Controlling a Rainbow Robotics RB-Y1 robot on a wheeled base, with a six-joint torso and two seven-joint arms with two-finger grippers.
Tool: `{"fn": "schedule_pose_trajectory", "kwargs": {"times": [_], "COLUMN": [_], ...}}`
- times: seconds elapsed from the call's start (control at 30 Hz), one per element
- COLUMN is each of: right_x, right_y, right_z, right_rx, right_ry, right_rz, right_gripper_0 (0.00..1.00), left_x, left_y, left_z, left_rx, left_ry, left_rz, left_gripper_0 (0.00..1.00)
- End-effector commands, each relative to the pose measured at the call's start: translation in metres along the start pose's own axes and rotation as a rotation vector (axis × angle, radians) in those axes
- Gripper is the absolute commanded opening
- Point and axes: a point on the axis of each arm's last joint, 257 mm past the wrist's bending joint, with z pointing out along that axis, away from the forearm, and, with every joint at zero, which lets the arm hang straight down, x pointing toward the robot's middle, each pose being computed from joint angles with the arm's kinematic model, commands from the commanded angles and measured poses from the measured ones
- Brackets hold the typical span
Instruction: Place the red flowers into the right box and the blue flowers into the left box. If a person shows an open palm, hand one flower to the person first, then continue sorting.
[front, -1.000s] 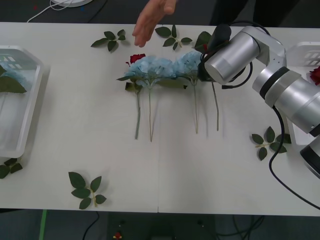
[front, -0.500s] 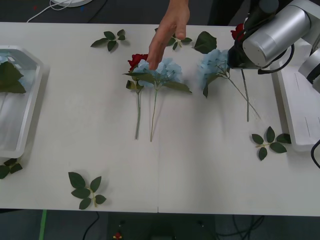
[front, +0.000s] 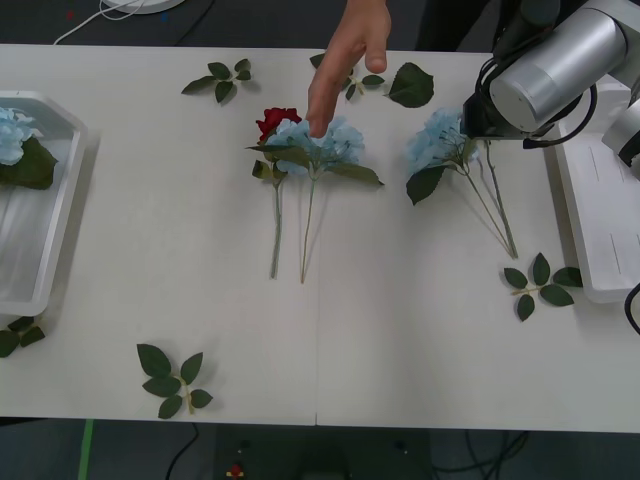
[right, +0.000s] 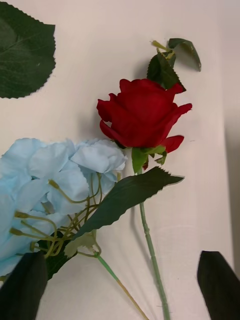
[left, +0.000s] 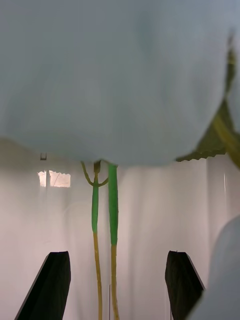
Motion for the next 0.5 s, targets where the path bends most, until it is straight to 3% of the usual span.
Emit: {"fn": "schedule_pose_trajectory", "kwargs": {"times": [0.03,0.23,0.5], "right_x": [-0.043,-0.052,-0.038], "right_y": [-0.026,-0.071,-0.102], "right_z": [-0.013,0.011,0.039], "right_rx": [0.083,0.154,0.189], "right_ry": [-0.096,-0.13,-0.091], "right_rz": [-0.053,-0.066,-0.178], "right_gripper_0": [1.0,1.0,1.0], "left_x": [-0.012,-0.013,-0.013], "left_y": [-0.001,-0.001,-0.002], "left_z": [-0.003,-0.003,-0.003], "left_rx": [0.005,0.008,0.01], "left_ry": [-0.04,-0.044,-0.045], "left_rz": [-0.003,-0.006,-0.005], "left_gripper_0": [0.57,0.59,0.63]}}
